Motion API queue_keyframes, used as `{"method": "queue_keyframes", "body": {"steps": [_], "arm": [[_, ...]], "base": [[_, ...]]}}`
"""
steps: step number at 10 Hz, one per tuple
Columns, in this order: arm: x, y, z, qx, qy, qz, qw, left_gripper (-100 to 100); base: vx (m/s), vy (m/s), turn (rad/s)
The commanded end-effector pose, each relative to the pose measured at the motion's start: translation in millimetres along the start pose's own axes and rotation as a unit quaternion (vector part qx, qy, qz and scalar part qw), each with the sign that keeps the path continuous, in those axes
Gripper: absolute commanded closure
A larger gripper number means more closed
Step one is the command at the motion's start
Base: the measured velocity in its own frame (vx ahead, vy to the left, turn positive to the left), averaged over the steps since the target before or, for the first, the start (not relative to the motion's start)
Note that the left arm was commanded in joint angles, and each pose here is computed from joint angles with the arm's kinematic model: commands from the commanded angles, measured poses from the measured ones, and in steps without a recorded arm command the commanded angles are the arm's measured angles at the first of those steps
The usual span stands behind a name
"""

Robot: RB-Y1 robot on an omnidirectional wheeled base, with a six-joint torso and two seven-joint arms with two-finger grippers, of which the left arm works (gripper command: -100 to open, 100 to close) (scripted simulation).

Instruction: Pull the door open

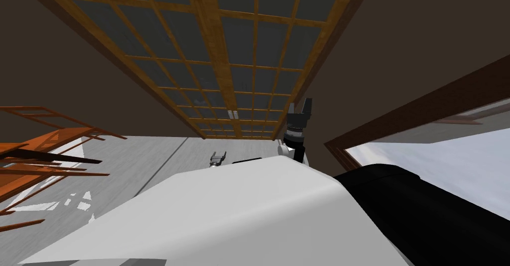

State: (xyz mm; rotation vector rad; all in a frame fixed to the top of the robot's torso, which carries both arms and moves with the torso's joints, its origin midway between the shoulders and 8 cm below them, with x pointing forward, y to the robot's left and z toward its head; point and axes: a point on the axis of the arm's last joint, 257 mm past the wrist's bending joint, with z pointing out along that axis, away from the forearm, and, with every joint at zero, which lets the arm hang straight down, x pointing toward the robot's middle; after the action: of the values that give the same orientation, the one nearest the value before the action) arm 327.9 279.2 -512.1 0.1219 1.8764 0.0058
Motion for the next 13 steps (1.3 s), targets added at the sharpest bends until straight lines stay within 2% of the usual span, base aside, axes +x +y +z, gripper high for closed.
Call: {"method": "queue_keyframes", "body": {"steps": [1, 4, 6, 7, 11, 12, 13], "arm": [[-6.7, -10.7, 7.2, 0.005, -0.007, -0.001, 1.0000, -100], [-23.8, -28.3, 23.3, 0.014, -0.024, -0.005, 0.9996, -100], [-23.8, -28.3, 23.3, 0.014, -0.024, -0.005, 0.9996, -100], [-37.7, -39.7, 34.5, 0.020, -0.038, -0.008, 0.9990, -100], [-62.4, -57.0, 51.7, 0.029, -0.063, -0.013, 0.9975, -100], [-62.4, -57.0, 51.7, 0.029, -0.063, -0.013, 0.9975, -100], [-77.4, -65.5, 60.9, 0.034, -0.078, -0.015, 0.9963, -100]], "base": [[0.181, 0.045, 0.020], [0.179, 0.024, 0.027], [0.063, 0.002, 0.002], [0.103, 0.016, 0.035], [0.184, 0.028, 0.018], [0.120, 0.018, 0.002], [0.161, 0.018, 0.021]]}}
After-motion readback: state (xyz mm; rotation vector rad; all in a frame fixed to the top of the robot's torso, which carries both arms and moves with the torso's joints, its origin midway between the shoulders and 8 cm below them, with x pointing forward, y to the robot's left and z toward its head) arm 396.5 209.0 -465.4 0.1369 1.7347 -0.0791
